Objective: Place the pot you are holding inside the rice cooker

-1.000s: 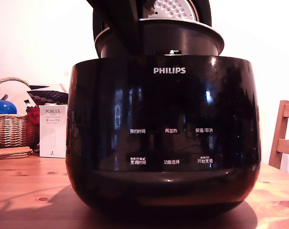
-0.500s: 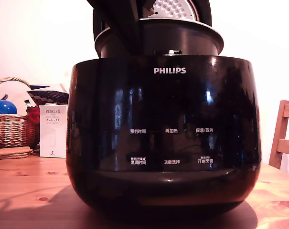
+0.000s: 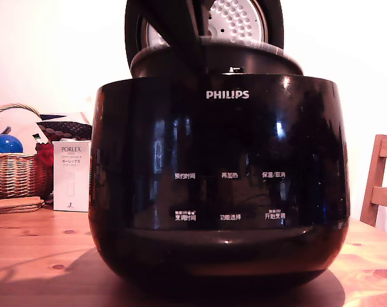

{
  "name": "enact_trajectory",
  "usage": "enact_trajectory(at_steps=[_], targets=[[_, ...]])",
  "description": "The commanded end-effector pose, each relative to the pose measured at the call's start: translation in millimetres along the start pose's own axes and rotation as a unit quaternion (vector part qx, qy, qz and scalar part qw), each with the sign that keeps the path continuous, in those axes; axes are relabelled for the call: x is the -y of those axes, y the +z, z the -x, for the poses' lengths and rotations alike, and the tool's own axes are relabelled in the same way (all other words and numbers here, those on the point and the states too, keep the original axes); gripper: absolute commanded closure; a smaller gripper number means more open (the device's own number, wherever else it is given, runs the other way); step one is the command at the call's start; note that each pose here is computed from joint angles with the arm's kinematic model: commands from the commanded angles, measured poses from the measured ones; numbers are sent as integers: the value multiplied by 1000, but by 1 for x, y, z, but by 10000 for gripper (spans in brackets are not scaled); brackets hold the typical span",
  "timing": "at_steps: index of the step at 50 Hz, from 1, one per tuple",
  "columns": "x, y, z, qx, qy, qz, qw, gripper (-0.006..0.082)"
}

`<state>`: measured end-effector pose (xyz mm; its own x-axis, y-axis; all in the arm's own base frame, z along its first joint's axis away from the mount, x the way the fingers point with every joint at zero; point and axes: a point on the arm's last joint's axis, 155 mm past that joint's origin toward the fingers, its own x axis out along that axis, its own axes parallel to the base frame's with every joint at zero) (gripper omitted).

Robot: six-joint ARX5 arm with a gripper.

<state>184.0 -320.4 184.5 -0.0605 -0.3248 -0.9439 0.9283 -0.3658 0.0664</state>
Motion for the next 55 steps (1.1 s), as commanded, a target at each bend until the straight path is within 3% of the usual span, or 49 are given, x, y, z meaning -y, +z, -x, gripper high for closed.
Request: enact_trajectory(at_steps=[1,6,7,13,14,23,27,28,31,35,38,41,43,46,49,55], targets=[[1,5,8,9,7,19,1000,563],[2,3,9,3,7,42,999,562],[2,3,9,4,7,70,998,563],[3,9,15,11,13,62,998,575],[3,10,17,13,16,100,995,586],[1,18,39,36,41,120,991,789],[-2,21,52,47,59,136,988,788],[-4,22,56,51,64,167,983,788],[-8,21,66,52,87,164,981,788],[-13,17,82,59,116,225,966,788],[-19,11,94,56,144,227,962,788],[-24,3,107,56,172,256,950,788],[-29,-4,117,61,193,296,934,788],[-37,-17,132,58,229,306,922,788],[-49,-34,150,67,271,359,890,788],[-71,-65,188,85,347,411,839,788]])
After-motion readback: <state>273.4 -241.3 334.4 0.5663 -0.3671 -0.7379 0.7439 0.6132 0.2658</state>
